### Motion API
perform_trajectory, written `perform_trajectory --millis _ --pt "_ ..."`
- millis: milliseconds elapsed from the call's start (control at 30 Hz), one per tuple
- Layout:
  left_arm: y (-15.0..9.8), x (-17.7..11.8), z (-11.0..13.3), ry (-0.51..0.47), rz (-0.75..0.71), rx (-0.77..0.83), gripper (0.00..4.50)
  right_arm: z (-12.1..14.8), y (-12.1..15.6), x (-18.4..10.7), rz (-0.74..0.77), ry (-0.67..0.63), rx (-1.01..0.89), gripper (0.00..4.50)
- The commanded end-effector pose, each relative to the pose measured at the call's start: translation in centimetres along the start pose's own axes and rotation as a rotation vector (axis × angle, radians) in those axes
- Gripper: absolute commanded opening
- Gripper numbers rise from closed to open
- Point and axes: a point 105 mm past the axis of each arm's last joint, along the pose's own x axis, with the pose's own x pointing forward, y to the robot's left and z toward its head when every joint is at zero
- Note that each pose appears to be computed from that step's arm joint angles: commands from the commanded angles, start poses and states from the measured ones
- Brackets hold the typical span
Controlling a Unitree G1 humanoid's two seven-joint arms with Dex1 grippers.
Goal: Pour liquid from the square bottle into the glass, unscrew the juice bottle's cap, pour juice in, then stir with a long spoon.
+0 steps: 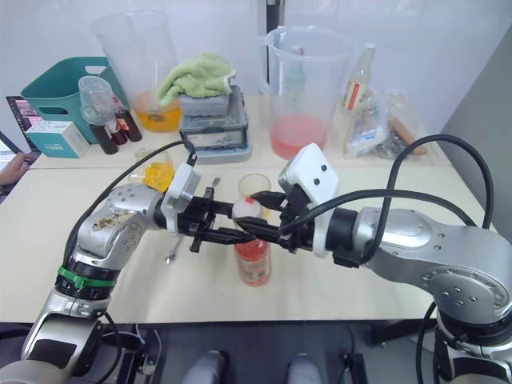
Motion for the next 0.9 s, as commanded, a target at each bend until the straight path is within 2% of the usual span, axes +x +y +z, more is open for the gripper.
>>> perform_trajectory --millis 33,100,167,267,367,433,533,733,800,900 --pt "-0.1 -0.1 -0.3 0.032 -0.010 0.005 1.56 1.0 -0.5 -0.1 0.059 -0.039 -0.066 1.66" --pt "-0.2 -0.1 -0.4 0.039 -0.019 0.007 1.56 0.8 -0.8 0.1 0.159 -0.033 -0.095 1.66" --pt "-0.4 -0.2 -0.5 0.049 -0.038 0.008 1.56 0.3 -0.8 0.0 0.385 -0.023 -0.107 1.66" --pt "-0.7 -0.3 -0.6 0.063 -0.061 0.012 1.56 -0.6 -2.0 0.5 0.618 0.041 -0.174 1.66" --pt "-0.7 -0.4 -0.7 0.070 -0.068 0.015 1.56 -1.0 -2.8 1.0 0.721 0.082 -0.222 1.66" --pt "-1.0 -0.4 -0.5 0.078 -0.083 0.016 1.56 -0.5 -3.6 2.7 0.850 0.111 -0.260 1.66" --pt "-1.1 -0.3 -0.4 0.082 -0.091 0.018 1.56 0.4 -4.2 4.3 0.899 0.122 -0.280 1.66" --pt "-1.3 -0.3 -0.2 0.081 -0.086 0.021 1.56 1.1 -3.7 4.0 0.933 0.111 -0.273 1.66" --pt "-1.4 -0.3 -0.3 0.080 -0.086 0.020 1.56 1.5 -3.7 3.8 0.935 0.098 -0.263 2.69" --pt "-1.4 -0.3 -0.3 0.078 -0.084 0.017 1.56 2.1 -3.7 3.5 0.932 0.076 -0.250 3.74"
